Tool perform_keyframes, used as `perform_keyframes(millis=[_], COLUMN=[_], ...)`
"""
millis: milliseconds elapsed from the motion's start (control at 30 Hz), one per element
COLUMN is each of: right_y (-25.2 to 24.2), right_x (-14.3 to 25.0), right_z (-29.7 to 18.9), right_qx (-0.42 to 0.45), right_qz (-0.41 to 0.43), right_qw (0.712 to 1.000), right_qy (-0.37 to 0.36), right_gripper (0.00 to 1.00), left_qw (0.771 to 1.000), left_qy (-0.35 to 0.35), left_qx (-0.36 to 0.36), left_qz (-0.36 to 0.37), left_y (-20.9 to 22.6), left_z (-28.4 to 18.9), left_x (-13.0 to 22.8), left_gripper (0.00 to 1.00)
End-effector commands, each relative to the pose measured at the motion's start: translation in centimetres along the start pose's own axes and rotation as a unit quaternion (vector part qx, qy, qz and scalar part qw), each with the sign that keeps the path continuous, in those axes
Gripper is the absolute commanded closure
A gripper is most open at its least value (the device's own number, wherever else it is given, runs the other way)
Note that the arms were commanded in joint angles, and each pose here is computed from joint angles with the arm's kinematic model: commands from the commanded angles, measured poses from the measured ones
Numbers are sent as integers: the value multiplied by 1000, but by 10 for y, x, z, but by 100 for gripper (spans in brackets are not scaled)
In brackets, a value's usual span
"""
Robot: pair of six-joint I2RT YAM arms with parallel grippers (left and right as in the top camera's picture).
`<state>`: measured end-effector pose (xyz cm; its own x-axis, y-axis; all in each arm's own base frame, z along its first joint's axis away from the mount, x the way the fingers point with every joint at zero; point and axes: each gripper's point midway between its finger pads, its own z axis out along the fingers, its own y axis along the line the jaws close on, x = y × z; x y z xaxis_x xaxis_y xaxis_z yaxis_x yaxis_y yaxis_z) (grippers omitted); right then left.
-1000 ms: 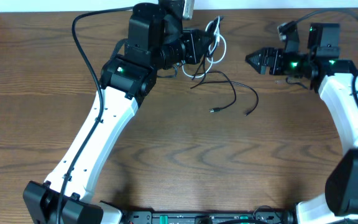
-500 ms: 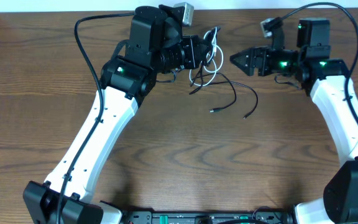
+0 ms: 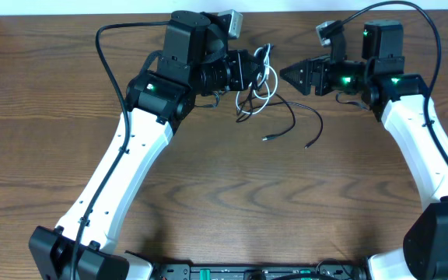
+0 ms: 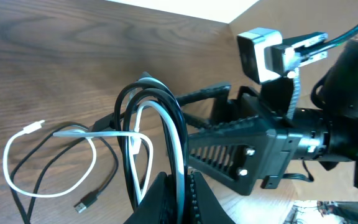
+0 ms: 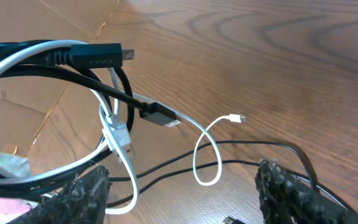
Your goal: Untangle cables
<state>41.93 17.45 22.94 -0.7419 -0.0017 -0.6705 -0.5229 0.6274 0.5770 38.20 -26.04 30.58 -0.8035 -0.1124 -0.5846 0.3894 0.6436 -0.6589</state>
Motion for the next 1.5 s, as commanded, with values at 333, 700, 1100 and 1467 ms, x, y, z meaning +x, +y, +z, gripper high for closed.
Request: perform_keyframes(millis=[333,700,1100,1467], right_y=[22,32,20,7], right_x=[7,11,-25,-57], right_z=[24,28,-8,-93], right_qx=[17,4,26,79], right_qz=[-49,-53,-13,4], right_qw=[999,998,999,989], right_qy=[17,23,-43,-128], right_gripper=[48,74,99,99], left_qw=[1000,1000,999,998], left_qy=[5,5,-14,-19], left_qx=[19,19,-38,-49], left_qz=[-4,-3,-29,-30], left_y=[-8,-8,13,18], left_z=[-1,-1,-2,-2], left_x=[1,1,-3,-5], left_gripper=[92,92,92,92])
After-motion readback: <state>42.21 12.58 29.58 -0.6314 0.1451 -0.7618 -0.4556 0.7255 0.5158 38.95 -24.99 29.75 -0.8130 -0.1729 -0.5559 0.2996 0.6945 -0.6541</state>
